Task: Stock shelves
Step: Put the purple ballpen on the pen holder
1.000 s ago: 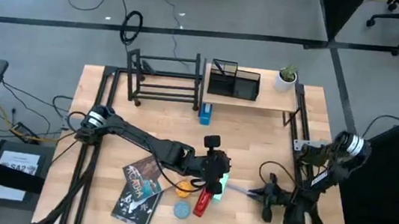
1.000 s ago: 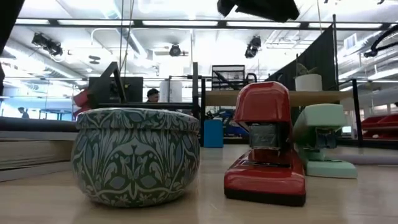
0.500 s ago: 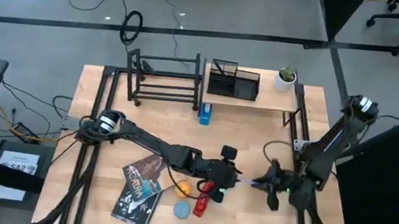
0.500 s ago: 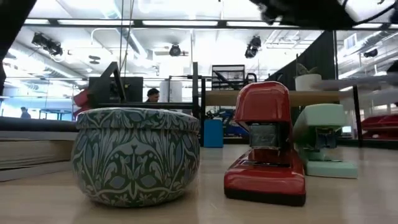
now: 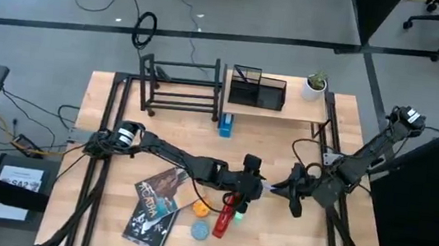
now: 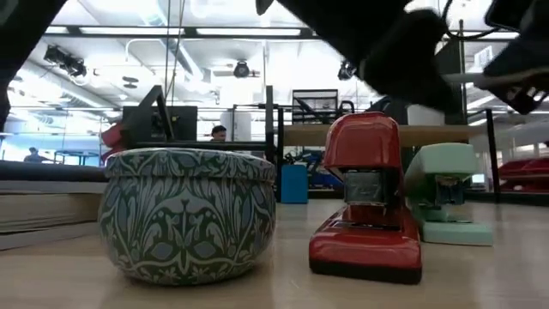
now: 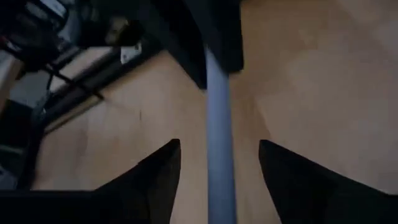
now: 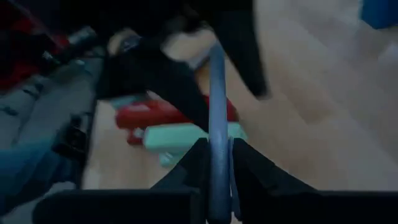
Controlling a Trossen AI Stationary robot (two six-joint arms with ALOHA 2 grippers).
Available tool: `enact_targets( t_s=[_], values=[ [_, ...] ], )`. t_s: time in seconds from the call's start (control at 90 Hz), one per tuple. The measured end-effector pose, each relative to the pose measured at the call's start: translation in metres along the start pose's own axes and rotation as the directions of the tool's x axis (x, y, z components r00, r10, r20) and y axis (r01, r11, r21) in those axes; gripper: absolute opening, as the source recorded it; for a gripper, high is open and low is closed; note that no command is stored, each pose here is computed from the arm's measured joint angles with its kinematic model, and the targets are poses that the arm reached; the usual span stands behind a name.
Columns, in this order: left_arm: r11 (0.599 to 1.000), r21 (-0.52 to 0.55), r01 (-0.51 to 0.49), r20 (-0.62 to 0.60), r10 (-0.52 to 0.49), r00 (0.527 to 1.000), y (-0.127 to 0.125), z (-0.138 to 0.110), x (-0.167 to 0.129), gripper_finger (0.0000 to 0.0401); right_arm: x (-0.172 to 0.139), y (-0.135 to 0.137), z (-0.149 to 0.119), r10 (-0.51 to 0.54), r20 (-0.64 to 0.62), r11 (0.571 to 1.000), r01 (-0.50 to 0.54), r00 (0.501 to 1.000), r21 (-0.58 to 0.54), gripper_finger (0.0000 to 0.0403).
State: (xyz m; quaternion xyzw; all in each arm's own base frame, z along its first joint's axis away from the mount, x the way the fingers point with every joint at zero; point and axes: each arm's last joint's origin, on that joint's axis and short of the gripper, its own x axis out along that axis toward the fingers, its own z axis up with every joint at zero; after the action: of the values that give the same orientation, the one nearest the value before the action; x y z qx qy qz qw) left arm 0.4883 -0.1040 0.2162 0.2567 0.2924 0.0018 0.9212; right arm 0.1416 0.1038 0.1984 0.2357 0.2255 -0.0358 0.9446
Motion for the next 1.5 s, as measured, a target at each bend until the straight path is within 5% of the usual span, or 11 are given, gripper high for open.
enact_targets(
  t_s=[0.344,0.589,0.756,0.878,0.989,1.222,1.5],
  values=[
    [0.997,0.015,-0.072,-0.054,0.073,0.996,-0.006,-0.001,-0.002,0.0011,0.009,-0.007,0.014,0.003,0.019,0.999,-0.004,1.000,0.037,0.0033],
    [0.988,0.009,-0.153,-0.125,0.153,0.980,-0.015,-0.003,-0.007,0.0001,0.010,-0.010,0.016,-0.023,0.038,0.983,0.030,0.999,-0.181,0.0096],
    [0.936,0.006,-0.351,-0.259,0.341,0.904,-0.017,-0.008,-0.022,0.0000,0.010,-0.004,0.023,0.028,0.103,0.884,0.023,0.994,-0.466,0.0154],
    [0.874,0.034,-0.485,-0.328,0.468,0.821,-0.021,-0.013,-0.034,0.0000,0.010,-0.004,0.030,-0.014,0.194,0.833,0.119,0.981,-0.540,0.0194],
    [0.818,0.030,-0.575,-0.334,0.550,0.765,-0.025,-0.012,-0.044,0.0000,0.010,-0.008,0.033,-0.089,0.247,0.830,0.209,0.965,-0.516,0.0223],
    [0.702,-0.027,-0.712,-0.268,0.681,0.681,-0.022,0.006,-0.062,0.0000,0.025,-0.008,0.033,-0.077,0.347,0.951,0.174,0.935,-0.256,0.0241],
    [0.697,-0.035,-0.716,-0.197,0.698,0.688,-0.011,0.029,-0.077,0.0000,0.044,0.003,0.052,0.043,0.694,0.979,0.109,0.719,-0.174,0.0216]
  ],
)
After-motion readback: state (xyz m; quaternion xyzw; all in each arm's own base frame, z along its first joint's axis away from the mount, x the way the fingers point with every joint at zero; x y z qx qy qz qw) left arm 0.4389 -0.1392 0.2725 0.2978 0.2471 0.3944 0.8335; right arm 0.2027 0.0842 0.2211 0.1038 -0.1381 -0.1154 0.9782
